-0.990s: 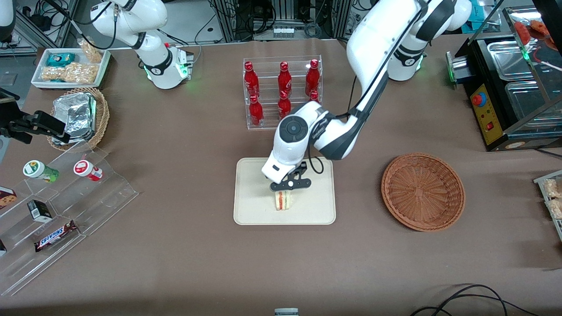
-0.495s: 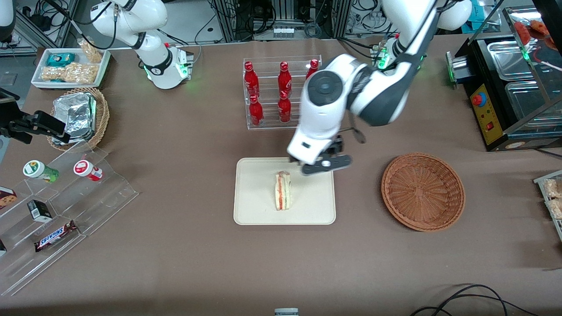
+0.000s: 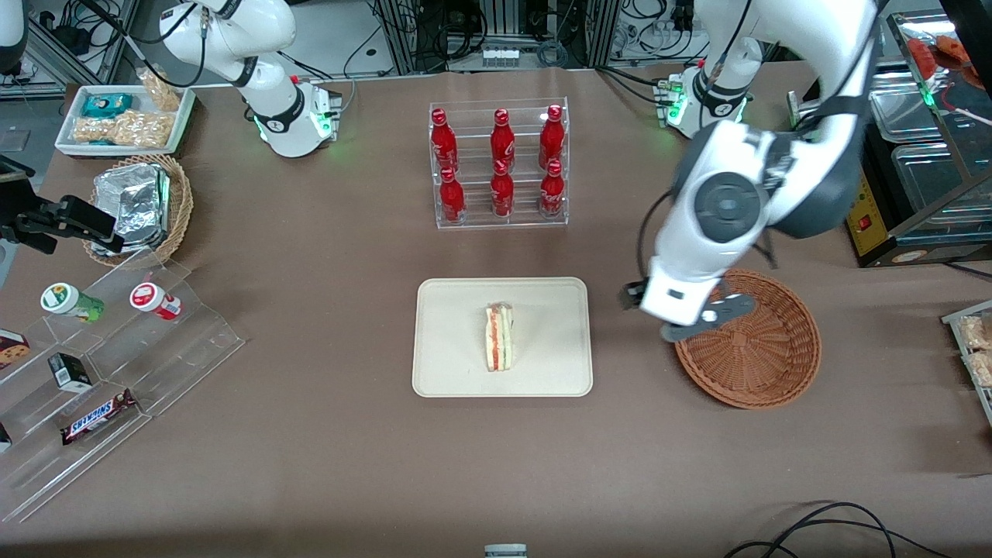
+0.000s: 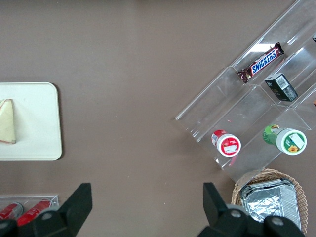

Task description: Place sandwich from basket to tray

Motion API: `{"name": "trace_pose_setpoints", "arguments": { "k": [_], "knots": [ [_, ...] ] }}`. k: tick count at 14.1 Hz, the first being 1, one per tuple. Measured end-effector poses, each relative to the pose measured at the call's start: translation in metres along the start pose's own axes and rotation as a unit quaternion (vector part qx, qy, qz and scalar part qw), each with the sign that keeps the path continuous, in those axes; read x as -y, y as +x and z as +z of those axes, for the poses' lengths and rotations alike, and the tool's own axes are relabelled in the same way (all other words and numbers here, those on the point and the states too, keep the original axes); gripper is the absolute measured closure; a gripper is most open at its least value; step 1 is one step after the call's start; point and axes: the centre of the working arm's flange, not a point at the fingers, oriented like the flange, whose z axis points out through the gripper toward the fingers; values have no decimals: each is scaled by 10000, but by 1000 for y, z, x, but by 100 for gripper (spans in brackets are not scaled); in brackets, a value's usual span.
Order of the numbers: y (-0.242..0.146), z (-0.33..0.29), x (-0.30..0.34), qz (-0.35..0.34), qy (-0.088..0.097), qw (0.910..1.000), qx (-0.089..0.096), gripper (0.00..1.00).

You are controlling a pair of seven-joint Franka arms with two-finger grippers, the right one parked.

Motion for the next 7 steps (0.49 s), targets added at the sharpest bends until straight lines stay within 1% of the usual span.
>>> {"name": "trace_pose_setpoints", "arguments": {
  "k": [1, 5, 7],
  "knots": [
    [9, -4, 25, -19, 6, 10000, 38, 0],
    [29, -26, 115, 246, 96, 9991, 321, 0],
    [31, -44, 148, 528, 59, 9979, 367, 0]
  ]
}}
